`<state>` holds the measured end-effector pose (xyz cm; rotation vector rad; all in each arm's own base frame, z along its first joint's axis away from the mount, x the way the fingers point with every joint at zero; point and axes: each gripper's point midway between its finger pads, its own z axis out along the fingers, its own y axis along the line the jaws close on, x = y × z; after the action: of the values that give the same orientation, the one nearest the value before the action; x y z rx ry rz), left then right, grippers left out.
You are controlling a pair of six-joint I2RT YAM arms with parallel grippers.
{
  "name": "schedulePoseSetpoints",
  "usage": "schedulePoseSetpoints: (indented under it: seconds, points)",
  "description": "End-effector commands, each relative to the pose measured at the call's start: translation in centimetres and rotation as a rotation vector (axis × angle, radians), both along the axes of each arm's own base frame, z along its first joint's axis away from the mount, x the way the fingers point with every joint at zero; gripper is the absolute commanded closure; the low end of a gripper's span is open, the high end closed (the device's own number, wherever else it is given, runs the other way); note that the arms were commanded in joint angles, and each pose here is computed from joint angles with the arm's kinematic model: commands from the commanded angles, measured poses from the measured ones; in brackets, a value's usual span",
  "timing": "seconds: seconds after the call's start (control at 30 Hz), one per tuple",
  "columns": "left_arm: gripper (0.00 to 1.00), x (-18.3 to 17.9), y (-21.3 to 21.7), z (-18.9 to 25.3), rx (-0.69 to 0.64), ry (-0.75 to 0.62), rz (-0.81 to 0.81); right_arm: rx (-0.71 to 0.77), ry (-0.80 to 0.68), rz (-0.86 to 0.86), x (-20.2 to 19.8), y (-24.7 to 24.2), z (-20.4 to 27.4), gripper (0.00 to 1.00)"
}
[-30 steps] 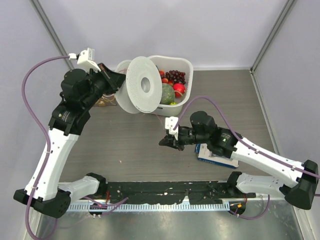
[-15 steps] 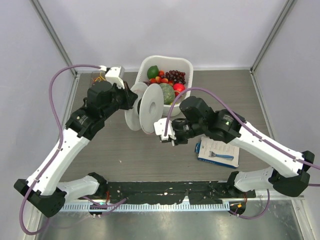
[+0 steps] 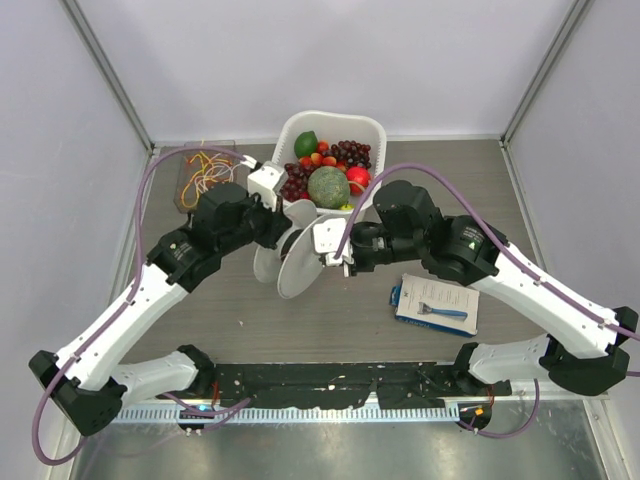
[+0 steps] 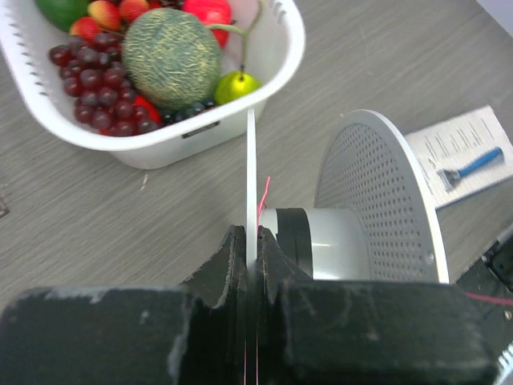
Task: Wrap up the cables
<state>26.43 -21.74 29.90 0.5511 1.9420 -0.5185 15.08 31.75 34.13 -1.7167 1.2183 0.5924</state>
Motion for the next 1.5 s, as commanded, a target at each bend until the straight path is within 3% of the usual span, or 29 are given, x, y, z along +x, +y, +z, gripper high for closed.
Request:
schedulePoseSetpoints:
  seconds: [0.0, 0.27, 0.5, 0.57, 0.63, 0.67, 0.77, 0.9, 1.2, 1.47]
  points:
    - [1.0, -2.6, -2.1, 2.8, -0.054, -0.093, -0.204, 0.154, -0.092, -0.076, 1.7, 0.7, 5.0, 0.99]
    - [1.0, -7.0, -1.8, 2.2, -0.011, -0.14, -0.428, 0.171, -0.05, -0.238, 6.7, -2.6, 5.4, 0.99]
    - [1.0, -9.6, -1.4, 3.4, -0.054, -0.117, -0.528, 0.044, -0.071, -0.279, 8.3, -6.7, 1.2, 0.99]
    - [1.0, -9.6, -1.5, 4.9, -0.099, -0.118, -0.527, 0.02, -0.055, -0.286, 8.5, -7.2, -0.4, 0.94]
    - [1.0, -9.3, -1.4, 6.8, -0.17, -0.098, -0.504, 0.015, -0.032, -0.306, 8.8, -7.5, -1.4, 0.82]
    - [1.0, -8.9, -1.3, 8.0, -0.208, -0.093, -0.489, 0.017, -0.014, -0.329, 9.2, -7.9, -1.8, 0.71]
    - [1.0, -7.5, -0.4, 12.0, -0.313, -0.104, -0.42, 0.064, 0.01, -0.371, 10.4, -8.5, -1.1, 0.56]
    - [1.0, -5.8, 0.8, 17.3, -0.414, -0.145, -0.328, 0.151, 0.041, -0.406, 11.0, -8.6, 0.2, 0.28]
    - [1.0, -3.2, 2.8, 25.7, -0.512, -0.308, -0.13, 0.346, 0.152, -0.524, 11.0, -8.5, -0.7, 0.26]
    - [1.0, -2.9, 3.7, 30.3, -0.593, -0.401, -0.08, 0.417, 0.402, -0.601, 10.5, -7.6, -5.7, 0.24]
